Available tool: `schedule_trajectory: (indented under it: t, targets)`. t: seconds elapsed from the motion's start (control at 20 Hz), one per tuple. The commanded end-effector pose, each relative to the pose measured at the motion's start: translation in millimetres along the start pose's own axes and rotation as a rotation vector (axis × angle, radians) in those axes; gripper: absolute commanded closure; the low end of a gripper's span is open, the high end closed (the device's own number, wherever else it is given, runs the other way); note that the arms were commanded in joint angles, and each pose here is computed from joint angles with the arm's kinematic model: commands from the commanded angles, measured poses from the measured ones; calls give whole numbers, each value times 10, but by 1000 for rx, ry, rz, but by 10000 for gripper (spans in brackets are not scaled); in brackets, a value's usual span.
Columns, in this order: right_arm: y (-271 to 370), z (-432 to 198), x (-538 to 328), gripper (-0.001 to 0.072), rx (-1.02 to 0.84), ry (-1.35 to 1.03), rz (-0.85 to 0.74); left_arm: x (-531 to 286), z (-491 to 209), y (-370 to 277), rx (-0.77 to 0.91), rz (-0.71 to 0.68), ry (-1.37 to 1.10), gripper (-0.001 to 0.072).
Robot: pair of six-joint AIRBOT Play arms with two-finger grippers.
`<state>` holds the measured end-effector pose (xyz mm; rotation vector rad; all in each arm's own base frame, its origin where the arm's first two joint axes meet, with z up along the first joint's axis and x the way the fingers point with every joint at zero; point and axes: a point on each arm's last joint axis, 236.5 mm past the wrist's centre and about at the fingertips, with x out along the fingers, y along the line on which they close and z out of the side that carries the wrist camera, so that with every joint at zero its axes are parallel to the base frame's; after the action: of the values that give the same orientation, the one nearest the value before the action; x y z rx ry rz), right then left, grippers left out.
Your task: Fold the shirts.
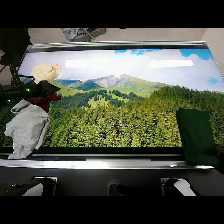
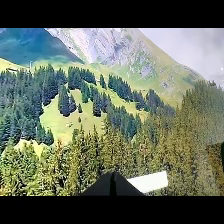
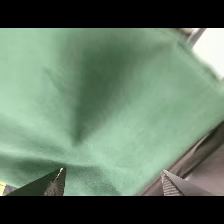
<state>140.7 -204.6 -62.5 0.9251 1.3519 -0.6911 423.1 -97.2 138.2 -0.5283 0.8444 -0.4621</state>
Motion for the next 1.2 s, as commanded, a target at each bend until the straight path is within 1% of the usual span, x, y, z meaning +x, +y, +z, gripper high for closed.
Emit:
schedule_trajectory:
  t: [0.0,0.1,0.2,0.25,0.3,0.35,0.4,0.45,0.5,0.55,0.6,0.65,0.7,0.75,0.85,0.95,1.15]
  targets:
    - [-151,271,-456,26,-61,-125,-97,-6,19,-45,-11,-19,-8,677]
    - [-175,761,-1076,31,-92,-343,-154,-51,119,-152,-9,-46,-34,678]
    - [89,1338,-1910,36,-165,-646,-148,-177,350,-249,62,-23,-87,680]
    - [381,1554,-2337,37,-261,-795,-150,-256,468,-223,134,45,-101,682]
    - [768,1656,-2640,39,-394,-904,-148,-342,589,-70,188,189,-103,682]
    - [1285,1638,-2781,41,-567,-970,-131,-445,712,153,231,368,-106,682]
    - [1834,1481,-2716,41,-739,-975,-91,-530,805,338,264,513,-112,680]
    - [2304,1223,-2506,41,-889,-917,-43,-559,827,470,291,614,-106,677]
    - [2701,863,-2175,41,-1026,-798,1,-498,724,556,287,650,-59,643]
    - [2947,561,-1856,40,-1112,-679,23,-389,452,669,258,663,52,414]
    - [3100,287,-1524,37,-1153,-546,41,-320,62,821,209,684,203,174]
    - [3162,-17,-1168,36,-1183,-379,53,-308,-426,1008,160,713,386,142]
    - [3185,-317,-882,36,-1227,-221,68,-306,-848,1148,146,717,525,148]
    - [3175,-554,-697,37,-1268,-99,79,-279,-1129,1202,143,693,585,150]
    - [3177,-714,-499,37,-1333,-19,40,-176,-1281,1209,123,654,515,165]
    - [3211,-734,-452,36,-1376,-32,0,-96,-1183,1126,112,617,430,164]
    - [3216,-770,-452,40,-1380,-25,0,-67,-1091,1096,120,607,396,164]
